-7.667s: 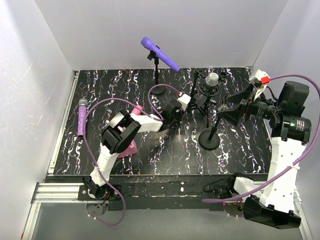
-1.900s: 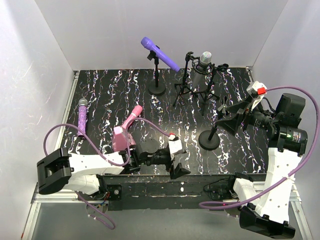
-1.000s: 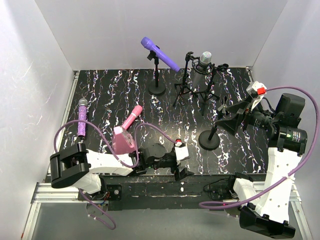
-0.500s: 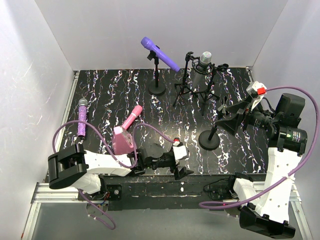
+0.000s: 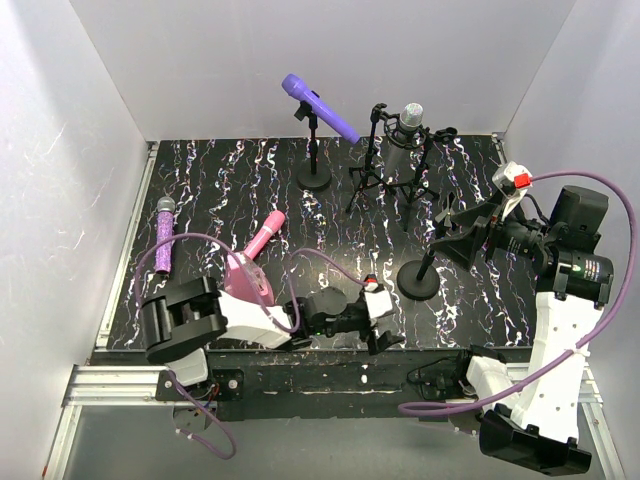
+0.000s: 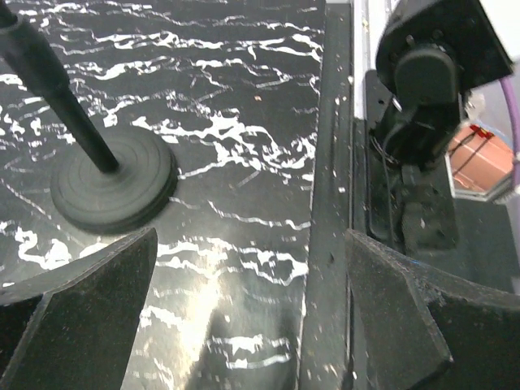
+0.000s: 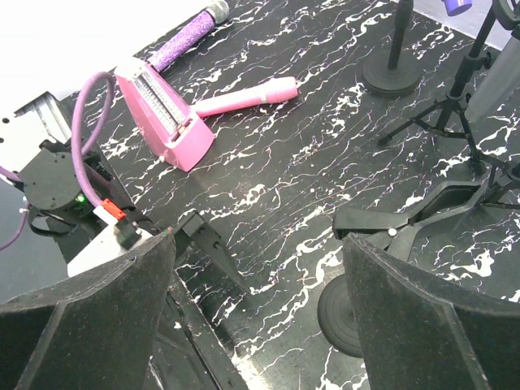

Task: Attach the microphones to the stand

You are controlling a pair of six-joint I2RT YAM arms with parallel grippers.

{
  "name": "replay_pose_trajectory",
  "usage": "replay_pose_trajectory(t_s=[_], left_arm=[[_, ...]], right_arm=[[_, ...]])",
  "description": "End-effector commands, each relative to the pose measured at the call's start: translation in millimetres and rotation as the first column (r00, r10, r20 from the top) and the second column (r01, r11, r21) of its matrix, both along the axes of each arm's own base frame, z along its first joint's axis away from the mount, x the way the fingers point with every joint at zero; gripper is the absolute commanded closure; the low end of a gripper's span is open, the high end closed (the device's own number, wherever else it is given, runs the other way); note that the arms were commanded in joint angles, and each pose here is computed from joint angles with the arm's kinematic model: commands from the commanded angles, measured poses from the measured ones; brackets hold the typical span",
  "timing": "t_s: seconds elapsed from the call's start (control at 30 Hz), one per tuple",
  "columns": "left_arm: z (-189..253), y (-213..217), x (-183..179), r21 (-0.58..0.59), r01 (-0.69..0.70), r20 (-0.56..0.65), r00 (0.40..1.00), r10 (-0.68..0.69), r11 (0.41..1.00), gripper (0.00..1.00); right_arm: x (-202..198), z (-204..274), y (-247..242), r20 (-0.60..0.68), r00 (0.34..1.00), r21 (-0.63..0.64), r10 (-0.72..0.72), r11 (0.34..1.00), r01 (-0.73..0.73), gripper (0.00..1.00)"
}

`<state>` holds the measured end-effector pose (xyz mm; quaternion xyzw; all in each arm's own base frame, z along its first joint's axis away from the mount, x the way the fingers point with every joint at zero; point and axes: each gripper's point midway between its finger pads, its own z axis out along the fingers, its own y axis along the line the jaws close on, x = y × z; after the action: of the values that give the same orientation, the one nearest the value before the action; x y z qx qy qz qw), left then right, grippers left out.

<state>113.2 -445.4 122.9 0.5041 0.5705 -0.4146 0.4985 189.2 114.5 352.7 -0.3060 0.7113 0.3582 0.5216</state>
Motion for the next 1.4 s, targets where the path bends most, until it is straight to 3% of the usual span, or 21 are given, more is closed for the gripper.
replay_pose_trajectory(t_s=[0.0, 0.17, 0.37, 0.57, 0.77, 0.93, 1.03, 1.2, 1.27, 1.33, 1.37], left_arm=[[44, -33, 20, -0.146, -0.047, 0.082, 0.995, 0.059, 0.988, 0.02], [55, -45, 58, -0.188, -0.169, 0.131, 0.972, 0.196, 0.967, 0.02], [72, -56, 100, -0.254, -0.223, 0.080, 0.965, 0.250, 0.941, 0.08], [85, -85, 109, -0.280, -0.162, 0.089, 0.977, 0.194, 0.946, 0.13], [86, -102, 131, -0.268, -0.215, 0.104, 0.963, 0.250, 0.939, 0.24], [82, -107, 149, -0.246, -0.280, 0.134, 0.938, 0.319, 0.928, 0.38], [86, -109, 156, -0.253, -0.302, 0.140, 0.929, 0.343, 0.919, 0.52], [89, -114, 164, -0.258, -0.324, 0.140, 0.920, 0.367, 0.910, 0.62], [88, -115, 165, -0.255, -0.325, 0.140, 0.919, 0.368, 0.910, 0.76], [93, -115, 162, -0.260, -0.302, 0.142, 0.927, 0.346, 0.917, 0.99], [95, -113, 159, -0.260, -0.287, 0.142, 0.933, 0.330, 0.922, 1.00]], right_arm=[[-1, 7, 1, 0.048, 0.999, 0.000, 0.017, 1.000, -0.017, 0.09], [-1, 11, 0, 0.056, 0.998, -0.006, 0.008, 1.000, -0.007, 0.09], [9, 32, -11, 0.055, 0.994, 0.008, -0.092, 0.996, 0.092, 0.11], [14, 47, -17, 0.053, 0.990, 0.048, -0.132, 0.990, 0.129, 0.12], [13, 49, -18, 0.050, 0.990, 0.068, -0.132, 0.989, 0.129, 0.12], [12, 47, -17, 0.048, 0.991, 0.072, -0.128, 0.990, 0.125, 0.12], [13, 45, -18, 0.046, 0.991, 0.072, -0.127, 0.990, 0.123, 0.12], [13, 43, -17, 0.042, 0.992, 0.075, -0.123, 0.990, 0.119, 0.12], [12, 43, -17, 0.043, 0.992, 0.074, -0.122, 0.990, 0.119, 0.12], [12, 43, -18, 0.048, 0.991, 0.072, -0.125, 0.990, 0.122, 0.12], [12, 43, -18, 0.046, 0.991, 0.072, -0.127, 0.990, 0.123, 0.11]])
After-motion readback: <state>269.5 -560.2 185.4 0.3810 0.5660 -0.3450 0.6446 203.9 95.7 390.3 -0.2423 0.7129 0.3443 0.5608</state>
